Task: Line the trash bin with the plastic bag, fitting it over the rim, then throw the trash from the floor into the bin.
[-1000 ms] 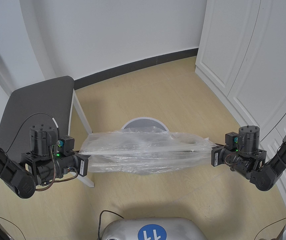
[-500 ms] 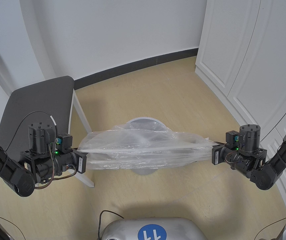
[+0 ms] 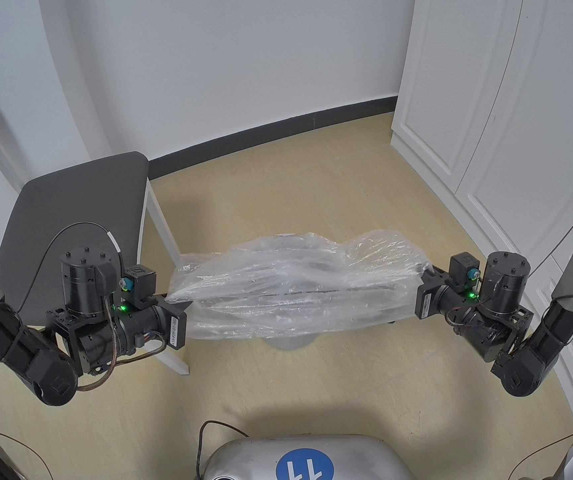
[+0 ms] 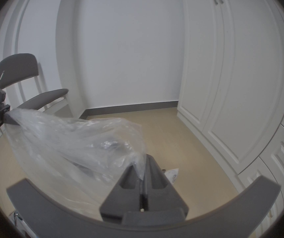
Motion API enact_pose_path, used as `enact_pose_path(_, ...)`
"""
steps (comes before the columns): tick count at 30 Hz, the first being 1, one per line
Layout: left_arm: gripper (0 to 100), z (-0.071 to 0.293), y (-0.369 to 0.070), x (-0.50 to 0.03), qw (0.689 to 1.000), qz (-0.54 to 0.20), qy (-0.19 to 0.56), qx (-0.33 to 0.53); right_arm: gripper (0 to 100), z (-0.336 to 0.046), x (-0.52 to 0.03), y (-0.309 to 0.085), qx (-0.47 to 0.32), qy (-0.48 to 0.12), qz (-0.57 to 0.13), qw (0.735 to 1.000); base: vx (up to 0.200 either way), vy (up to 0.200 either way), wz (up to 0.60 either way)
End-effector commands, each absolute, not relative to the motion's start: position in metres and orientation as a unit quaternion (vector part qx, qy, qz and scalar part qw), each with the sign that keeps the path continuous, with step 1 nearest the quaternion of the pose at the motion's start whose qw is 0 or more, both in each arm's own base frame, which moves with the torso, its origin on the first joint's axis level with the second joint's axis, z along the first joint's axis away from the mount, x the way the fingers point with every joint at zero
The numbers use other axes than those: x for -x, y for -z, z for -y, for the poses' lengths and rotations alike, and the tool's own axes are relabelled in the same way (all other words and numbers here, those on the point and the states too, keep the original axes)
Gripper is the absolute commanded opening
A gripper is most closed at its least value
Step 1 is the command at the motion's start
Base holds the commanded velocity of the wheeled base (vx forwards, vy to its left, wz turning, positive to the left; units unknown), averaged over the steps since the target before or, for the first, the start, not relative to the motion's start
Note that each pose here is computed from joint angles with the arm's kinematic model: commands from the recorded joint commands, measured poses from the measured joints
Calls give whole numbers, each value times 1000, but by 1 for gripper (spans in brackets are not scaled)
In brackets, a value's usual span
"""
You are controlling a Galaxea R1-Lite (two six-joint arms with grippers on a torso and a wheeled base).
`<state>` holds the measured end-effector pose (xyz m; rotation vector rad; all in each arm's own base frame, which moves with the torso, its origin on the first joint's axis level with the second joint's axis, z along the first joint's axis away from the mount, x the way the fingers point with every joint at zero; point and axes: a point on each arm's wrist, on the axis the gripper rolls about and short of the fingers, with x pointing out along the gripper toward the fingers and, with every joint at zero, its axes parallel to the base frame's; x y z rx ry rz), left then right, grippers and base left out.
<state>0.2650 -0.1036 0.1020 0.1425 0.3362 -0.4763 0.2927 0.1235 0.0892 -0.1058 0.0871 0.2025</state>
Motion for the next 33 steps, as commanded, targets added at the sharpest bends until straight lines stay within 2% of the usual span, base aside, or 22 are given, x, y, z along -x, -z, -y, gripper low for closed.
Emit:
enact_pose_path(1, 0, 117, -101, -254, 949, -162, 261, -70, 0, -134, -284, -81, 60, -124, -55, 989, 0, 0, 0)
enact_pose_path(17, 0, 150, -99, -232, 935, -147, 319, -49, 0, -158, -280, -74, 46, -159, -26, 986, 0, 0, 0)
enact_pose_path(24, 0, 173, -114, -260, 950, -114, 290, 5, 0, -161, -298, -97, -22, -148, 7, 989, 0, 0, 0)
enact_pose_path(27, 0, 181, -117, -273, 951, -118, 287, 11, 0, -161, -317, -114, -59, -135, -16, 989, 0, 0, 0)
enact_pose_path(33, 0, 183, -134, -293, 950, -150, 272, 5, 0, -171, -343, -166, -152, -117, -106, 976, 0, 0, 0)
